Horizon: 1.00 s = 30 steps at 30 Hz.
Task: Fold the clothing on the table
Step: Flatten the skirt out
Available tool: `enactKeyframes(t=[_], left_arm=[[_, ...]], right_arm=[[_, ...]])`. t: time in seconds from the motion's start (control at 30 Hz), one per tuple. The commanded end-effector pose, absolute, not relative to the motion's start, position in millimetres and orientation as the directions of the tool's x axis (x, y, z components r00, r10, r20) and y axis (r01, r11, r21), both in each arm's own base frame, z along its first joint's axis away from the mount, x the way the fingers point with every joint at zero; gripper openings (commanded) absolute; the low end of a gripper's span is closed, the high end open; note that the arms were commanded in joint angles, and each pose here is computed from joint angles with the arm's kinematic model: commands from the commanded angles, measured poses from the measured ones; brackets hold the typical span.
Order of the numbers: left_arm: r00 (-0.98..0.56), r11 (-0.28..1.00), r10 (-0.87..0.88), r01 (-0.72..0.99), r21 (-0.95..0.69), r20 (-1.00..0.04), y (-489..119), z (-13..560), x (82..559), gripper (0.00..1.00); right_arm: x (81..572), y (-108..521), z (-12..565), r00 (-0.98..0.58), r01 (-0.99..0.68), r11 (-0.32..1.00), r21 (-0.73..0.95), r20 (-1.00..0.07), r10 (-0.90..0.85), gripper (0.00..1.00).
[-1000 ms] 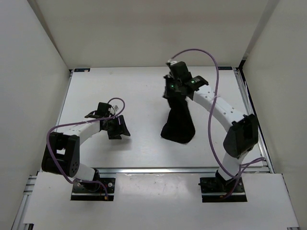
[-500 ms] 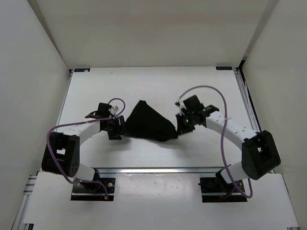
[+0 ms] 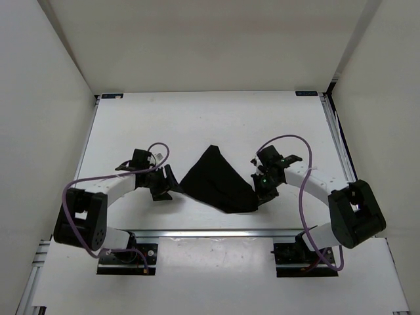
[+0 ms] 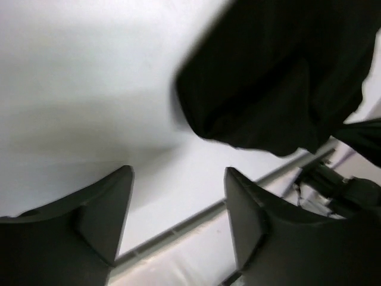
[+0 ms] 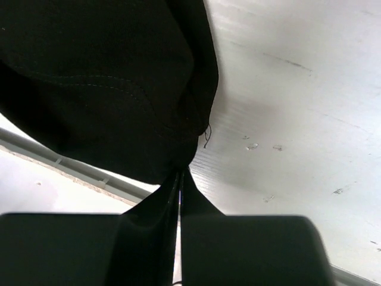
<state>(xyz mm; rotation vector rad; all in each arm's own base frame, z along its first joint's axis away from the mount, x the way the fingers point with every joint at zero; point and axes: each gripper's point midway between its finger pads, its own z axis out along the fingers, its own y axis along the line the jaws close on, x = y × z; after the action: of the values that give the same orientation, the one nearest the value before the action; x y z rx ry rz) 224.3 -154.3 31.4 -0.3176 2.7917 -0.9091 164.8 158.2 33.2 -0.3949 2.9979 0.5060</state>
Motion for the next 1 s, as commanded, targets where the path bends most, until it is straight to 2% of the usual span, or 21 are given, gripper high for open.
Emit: enactKeyframes(t=[0.0,0.07,0.23,0.37,0.6,0.77,0.97], left_arm=[[-0.934,0.685,-0.334,-0.151,-0.713,-0.124,-177,68,227,0.71],[-0.919,0.685,-0.386,-0.228,-0.692,-0.079,-174,65,229,0.65],[-0.793,0.542,-0.605,-0.474,-0.694,0.069,-160,64,251,0.67],[-0.712,0.488,-0.684,-0.607,-0.628,0.157,-153,49,248,0.70],[-0.689,0.510,-0.704,-0.660,-0.551,0.173,-165,30,239,0.70],[-0.684,0.522,-0.708,-0.675,-0.521,0.176,-170,17,239,0.58],[-0.670,0.510,-0.719,-0.688,-0.517,0.183,-173,10,251,0.56]], right_arm=[[187,169,50,-0.949,-0.294,0.904,0.310,-0.211,-0.236,0.00],[187,173,52,-0.949,-0.295,0.901,0.319,-0.204,-0.239,0.00],[182,178,52,-0.940,-0.331,0.893,0.306,-0.187,-0.285,0.00],[178,176,46,-0.929,-0.364,0.892,0.269,-0.170,-0.327,0.00],[180,179,49,-0.924,-0.371,0.895,0.249,-0.201,-0.327,0.00],[182,174,50,-0.924,-0.359,0.902,0.238,-0.226,-0.309,0.00],[184,176,57,-0.929,-0.335,0.905,0.261,-0.254,-0.271,0.00]])
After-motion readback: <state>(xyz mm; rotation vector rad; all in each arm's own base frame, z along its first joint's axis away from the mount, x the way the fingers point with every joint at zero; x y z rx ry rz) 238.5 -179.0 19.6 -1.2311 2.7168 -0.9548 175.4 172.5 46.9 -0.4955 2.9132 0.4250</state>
